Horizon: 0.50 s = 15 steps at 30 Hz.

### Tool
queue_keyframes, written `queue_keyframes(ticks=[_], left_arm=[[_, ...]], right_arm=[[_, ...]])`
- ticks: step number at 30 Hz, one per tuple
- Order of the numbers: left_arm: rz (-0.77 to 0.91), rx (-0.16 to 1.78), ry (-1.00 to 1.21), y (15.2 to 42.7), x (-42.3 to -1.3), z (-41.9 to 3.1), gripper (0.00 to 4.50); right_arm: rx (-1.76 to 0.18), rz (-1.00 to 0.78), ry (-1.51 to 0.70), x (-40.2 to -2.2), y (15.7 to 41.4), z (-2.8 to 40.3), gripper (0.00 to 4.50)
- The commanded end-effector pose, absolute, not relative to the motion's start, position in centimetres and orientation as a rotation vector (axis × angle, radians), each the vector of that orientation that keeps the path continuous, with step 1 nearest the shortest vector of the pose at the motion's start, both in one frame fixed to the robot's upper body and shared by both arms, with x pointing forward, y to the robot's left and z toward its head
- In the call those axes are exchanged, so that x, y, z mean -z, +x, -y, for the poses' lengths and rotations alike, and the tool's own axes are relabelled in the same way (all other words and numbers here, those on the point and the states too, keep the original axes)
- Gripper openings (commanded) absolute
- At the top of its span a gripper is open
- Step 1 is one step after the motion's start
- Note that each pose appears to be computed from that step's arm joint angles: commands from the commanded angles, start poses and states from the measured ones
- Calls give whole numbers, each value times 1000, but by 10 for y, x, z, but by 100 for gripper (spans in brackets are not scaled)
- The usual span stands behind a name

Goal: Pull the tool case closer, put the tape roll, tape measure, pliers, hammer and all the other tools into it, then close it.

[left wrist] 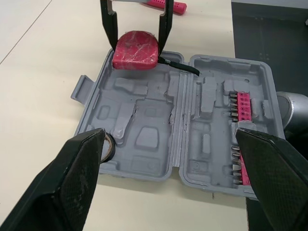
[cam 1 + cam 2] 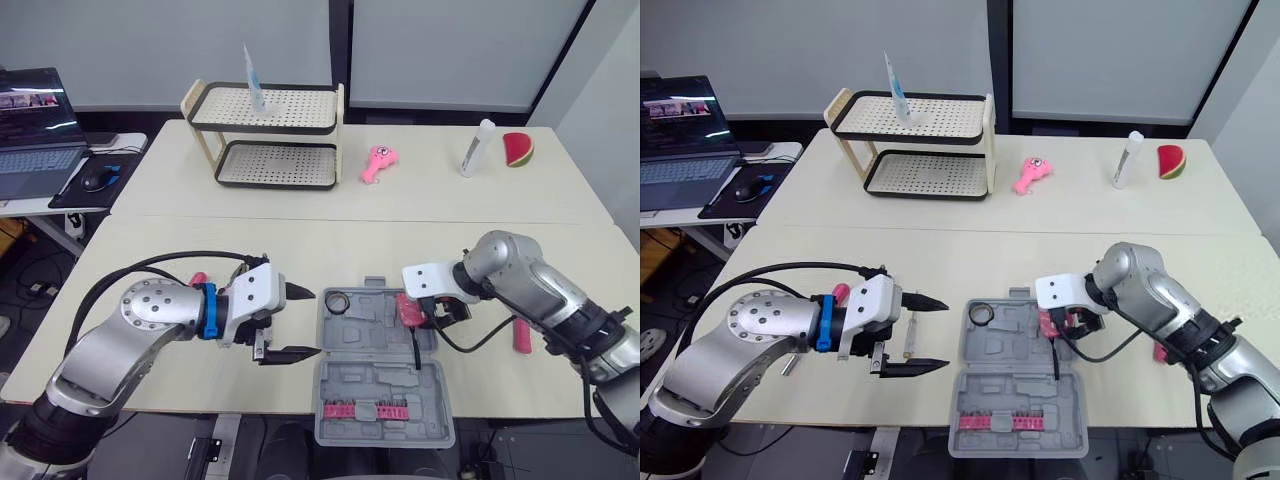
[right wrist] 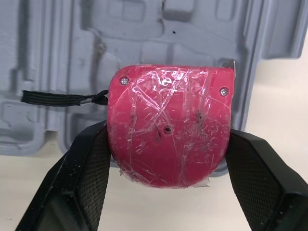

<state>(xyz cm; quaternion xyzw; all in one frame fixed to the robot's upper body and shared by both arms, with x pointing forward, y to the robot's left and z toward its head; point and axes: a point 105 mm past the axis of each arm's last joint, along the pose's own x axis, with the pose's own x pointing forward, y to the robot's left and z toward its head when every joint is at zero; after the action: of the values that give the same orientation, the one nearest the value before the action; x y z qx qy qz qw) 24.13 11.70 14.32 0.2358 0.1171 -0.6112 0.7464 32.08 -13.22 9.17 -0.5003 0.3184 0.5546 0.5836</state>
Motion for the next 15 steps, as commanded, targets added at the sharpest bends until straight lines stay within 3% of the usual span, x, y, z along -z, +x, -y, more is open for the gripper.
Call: queue_keyframes(ticks=[1,15], left_arm=[[-217,1348,545,239,-149,-110,450],[-209,1343,535,240,-150,-105,450]], right_arm=[[-1285,-741,-1196,-95,329,131,321],[-1287,-785,-1171,-88,335,127,321]])
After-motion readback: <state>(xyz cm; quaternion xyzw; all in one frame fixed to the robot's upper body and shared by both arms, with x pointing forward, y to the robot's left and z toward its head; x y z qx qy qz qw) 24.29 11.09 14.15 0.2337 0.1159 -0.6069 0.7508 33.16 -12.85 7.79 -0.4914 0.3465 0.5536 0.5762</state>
